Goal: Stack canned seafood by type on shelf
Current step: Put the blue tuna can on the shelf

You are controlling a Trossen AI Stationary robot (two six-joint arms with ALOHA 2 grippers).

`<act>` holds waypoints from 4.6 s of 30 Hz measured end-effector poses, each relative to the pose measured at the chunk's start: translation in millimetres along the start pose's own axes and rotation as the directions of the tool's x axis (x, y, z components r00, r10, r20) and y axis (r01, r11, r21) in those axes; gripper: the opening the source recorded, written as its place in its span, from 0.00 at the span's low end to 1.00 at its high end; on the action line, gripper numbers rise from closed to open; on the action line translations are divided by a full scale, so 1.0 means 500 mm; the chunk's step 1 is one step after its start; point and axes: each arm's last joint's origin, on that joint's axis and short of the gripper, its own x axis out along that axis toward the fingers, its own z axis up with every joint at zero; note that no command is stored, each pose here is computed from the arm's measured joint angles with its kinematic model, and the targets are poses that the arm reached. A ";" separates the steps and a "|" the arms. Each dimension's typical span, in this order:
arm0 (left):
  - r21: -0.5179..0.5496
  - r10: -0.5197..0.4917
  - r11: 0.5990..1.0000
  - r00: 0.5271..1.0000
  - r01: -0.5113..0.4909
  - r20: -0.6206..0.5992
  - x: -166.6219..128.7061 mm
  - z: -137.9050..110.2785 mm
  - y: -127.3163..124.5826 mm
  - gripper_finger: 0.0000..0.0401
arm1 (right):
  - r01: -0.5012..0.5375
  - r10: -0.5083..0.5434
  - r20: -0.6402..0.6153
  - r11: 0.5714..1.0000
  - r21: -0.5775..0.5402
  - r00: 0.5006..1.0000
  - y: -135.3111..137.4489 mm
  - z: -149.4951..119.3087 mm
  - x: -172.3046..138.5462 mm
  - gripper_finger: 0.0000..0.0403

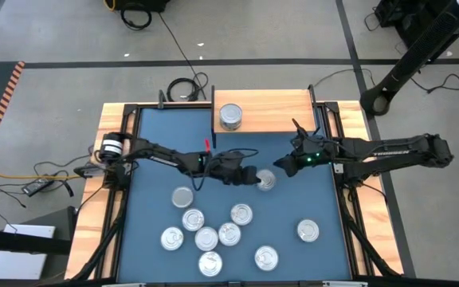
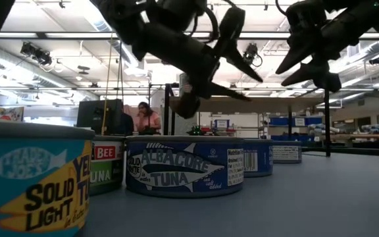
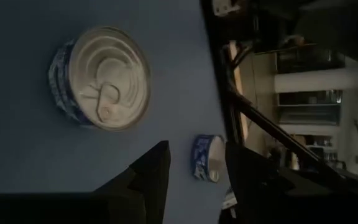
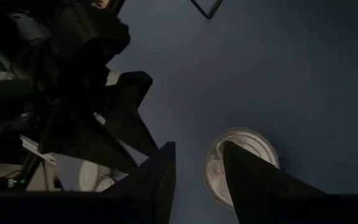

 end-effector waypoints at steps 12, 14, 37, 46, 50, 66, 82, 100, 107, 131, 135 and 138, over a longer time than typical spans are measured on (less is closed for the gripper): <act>-0.018 0.084 0.996 0.994 -0.083 0.073 0.009 0.023 0.028 0.29 | 0.030 -0.031 -0.027 0.999 -0.039 0.999 -0.005 -0.006 -0.001 0.35; -0.022 0.087 0.996 0.994 -0.085 0.061 0.015 0.025 0.036 0.27 | 0.031 -0.032 -0.028 0.999 -0.039 0.999 -0.006 -0.006 -0.001 0.35; -0.033 0.024 0.999 1.000 -0.024 0.012 0.038 0.021 0.048 0.01 | -0.208 0.215 -0.012 0.954 0.215 0.976 -0.081 -0.089 0.022 0.35; -0.054 -0.004 0.999 1.000 0.003 -0.004 0.059 0.017 0.067 0.00 | -0.153 0.162 -0.018 0.960 0.233 0.987 -0.103 -0.102 0.030 0.35; -0.055 -0.012 0.998 1.000 0.012 0.002 0.059 0.018 0.064 0.00 | -0.152 0.161 -0.019 0.959 0.238 0.987 -0.104 -0.103 0.030 0.35; -0.067 0.061 0.996 0.998 -0.061 -0.001 0.073 0.014 0.096 0.00 | -0.153 0.161 -0.019 0.964 0.218 0.987 -0.104 -0.103 0.030 0.35; -0.100 0.167 0.981 0.986 -0.167 -0.006 0.075 0.010 0.118 0.00 | -0.132 0.145 -0.033 0.961 0.243 0.989 -0.107 -0.105 0.031 0.35; -0.100 0.175 0.980 0.985 -0.174 0.003 0.077 0.009 0.124 0.00 | -0.231 0.230 0.067 0.973 0.007 0.971 -0.085 -0.093 0.034 0.36; -0.100 0.158 0.982 0.987 -0.159 -0.019 0.077 0.009 0.123 0.00 | -0.223 0.241 -0.009 0.885 -0.408 0.971 -0.063 -0.110 0.042 0.40; -0.102 0.092 0.991 0.995 -0.089 0.031 0.081 0.009 0.110 0.00 | 0.092 -0.141 -0.206 0.969 -0.231 0.968 0.048 -0.058 0.112 0.60; -0.101 0.088 0.991 0.996 -0.085 0.029 0.082 0.007 0.109 0.00 | 0.124 -0.146 -0.133 0.980 -0.157 0.980 0.057 -0.062 0.118 0.63; -0.099 0.081 0.992 0.996 -0.078 0.030 0.082 0.007 0.108 0.00 | 0.144 -0.157 -0.079 0.979 -0.143 0.984 0.059 -0.061 0.118 0.65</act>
